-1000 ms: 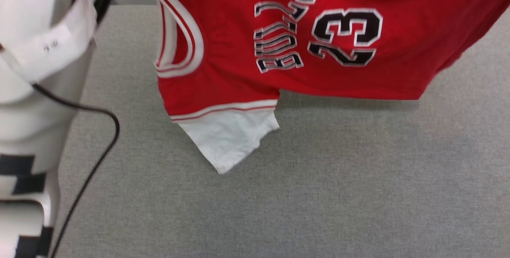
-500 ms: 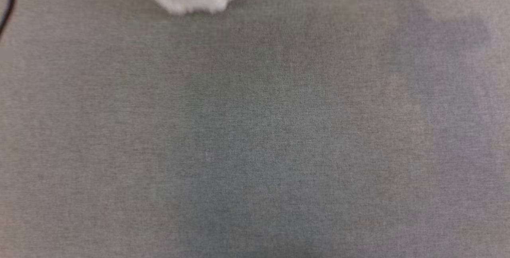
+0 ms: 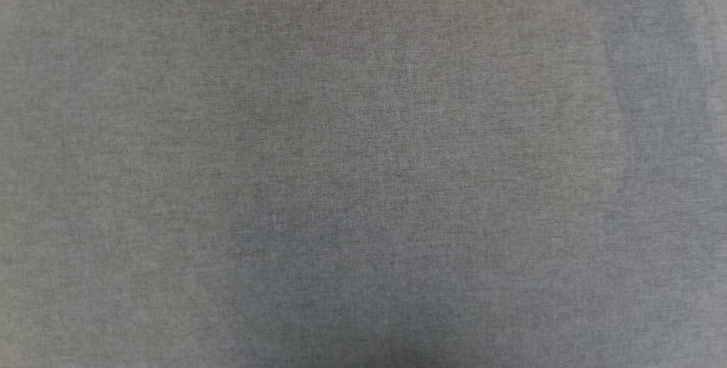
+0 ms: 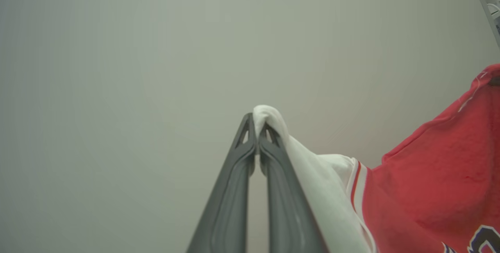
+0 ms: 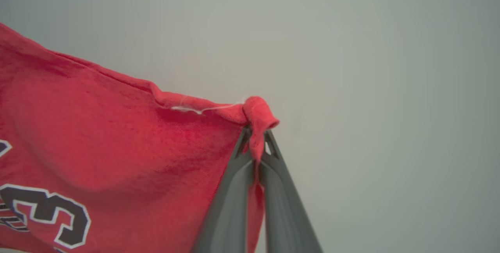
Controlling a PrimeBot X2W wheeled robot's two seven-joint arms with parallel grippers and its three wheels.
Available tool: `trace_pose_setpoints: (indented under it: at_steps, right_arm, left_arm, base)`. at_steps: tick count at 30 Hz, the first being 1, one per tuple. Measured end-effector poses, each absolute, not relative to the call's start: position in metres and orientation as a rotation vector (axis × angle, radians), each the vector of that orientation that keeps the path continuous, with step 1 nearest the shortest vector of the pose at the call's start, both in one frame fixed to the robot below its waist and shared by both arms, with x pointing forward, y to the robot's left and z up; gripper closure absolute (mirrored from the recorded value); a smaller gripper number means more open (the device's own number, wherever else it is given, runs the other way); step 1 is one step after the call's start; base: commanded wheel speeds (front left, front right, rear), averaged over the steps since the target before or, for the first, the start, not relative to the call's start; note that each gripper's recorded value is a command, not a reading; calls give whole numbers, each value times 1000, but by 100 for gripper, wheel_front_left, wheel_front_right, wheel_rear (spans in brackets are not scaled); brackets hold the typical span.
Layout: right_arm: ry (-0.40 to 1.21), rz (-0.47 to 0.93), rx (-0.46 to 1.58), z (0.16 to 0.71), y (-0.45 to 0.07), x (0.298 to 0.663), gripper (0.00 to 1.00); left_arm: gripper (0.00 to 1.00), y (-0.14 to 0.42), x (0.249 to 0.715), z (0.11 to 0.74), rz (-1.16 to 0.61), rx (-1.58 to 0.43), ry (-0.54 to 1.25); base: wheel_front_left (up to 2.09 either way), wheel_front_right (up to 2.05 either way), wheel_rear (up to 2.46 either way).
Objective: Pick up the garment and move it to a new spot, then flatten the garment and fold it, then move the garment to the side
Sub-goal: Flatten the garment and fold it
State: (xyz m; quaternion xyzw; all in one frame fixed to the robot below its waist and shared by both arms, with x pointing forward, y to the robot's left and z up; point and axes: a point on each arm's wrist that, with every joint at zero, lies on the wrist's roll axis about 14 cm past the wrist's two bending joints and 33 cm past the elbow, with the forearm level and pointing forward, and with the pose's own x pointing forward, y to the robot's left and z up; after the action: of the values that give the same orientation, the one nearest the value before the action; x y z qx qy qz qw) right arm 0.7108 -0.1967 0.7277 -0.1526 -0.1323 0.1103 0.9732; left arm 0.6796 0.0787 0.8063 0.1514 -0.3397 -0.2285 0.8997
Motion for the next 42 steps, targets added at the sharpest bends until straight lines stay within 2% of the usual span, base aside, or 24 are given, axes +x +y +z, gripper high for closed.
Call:
trace_pose_setpoints:
  at_steps: [4,9,20,30,42]
  right_arm:
    - [-168,252,-304,670,-193,721,100]
    - [-45,297,-252,601,-183,709,100]
    - [96,414,-148,525,-161,642,100]
    - [267,519,-118,476,-162,542,100]
    - [431,513,-25,438,-178,429,100]
  left_arm:
    - [100,85,697,752,-486,277,-603]
    - [100,87,697,691,-508,237,-480]
    - [100,116,654,592,-477,188,-237]
    - [100,135,547,521,-430,81,-45]
    - [100,156,402,458,-336,-30,188]
  base:
    - [0,0,0]
    - [0,0,0]
    - [0,0,0]
    - [0,0,0]
    - [0,0,0]
